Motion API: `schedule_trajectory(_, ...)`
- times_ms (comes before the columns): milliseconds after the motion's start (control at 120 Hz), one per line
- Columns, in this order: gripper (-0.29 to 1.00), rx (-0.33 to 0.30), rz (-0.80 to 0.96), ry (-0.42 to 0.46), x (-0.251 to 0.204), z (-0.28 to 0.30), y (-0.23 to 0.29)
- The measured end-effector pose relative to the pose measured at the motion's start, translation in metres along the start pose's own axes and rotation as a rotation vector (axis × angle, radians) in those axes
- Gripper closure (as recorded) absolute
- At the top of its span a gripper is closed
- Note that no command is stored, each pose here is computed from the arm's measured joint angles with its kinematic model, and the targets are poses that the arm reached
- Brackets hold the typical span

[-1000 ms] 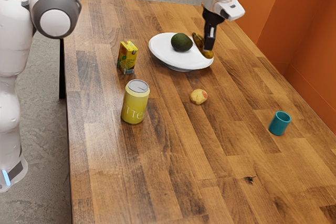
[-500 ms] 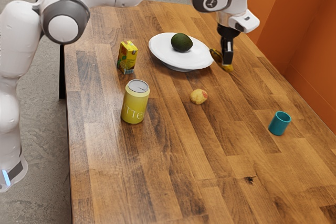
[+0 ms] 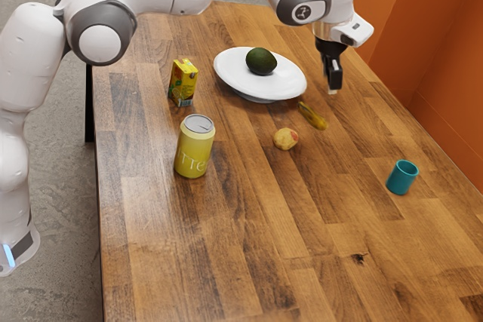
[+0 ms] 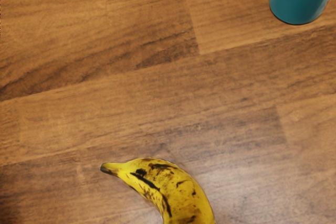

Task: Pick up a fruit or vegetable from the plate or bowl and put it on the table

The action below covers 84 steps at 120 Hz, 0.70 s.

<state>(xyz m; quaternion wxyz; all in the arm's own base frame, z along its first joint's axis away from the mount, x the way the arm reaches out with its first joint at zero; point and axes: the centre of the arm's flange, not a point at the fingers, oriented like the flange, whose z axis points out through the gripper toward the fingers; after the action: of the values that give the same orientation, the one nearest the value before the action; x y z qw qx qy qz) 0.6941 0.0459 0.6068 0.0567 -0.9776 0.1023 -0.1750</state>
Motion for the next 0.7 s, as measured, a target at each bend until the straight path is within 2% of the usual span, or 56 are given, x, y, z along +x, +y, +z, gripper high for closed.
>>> schedule_trajectory(100,0.08,0.002,-0.003,0.007,0.0006,-0.0014,-0.0002)
schedule_trajectory(225,0.03,0.004,-0.006,0.011,0.0007,-0.0026,-0.0009)
schedule_trajectory(700,0.00,0.010,-0.015,0.009,-0.0001,-0.0090,-0.0035)
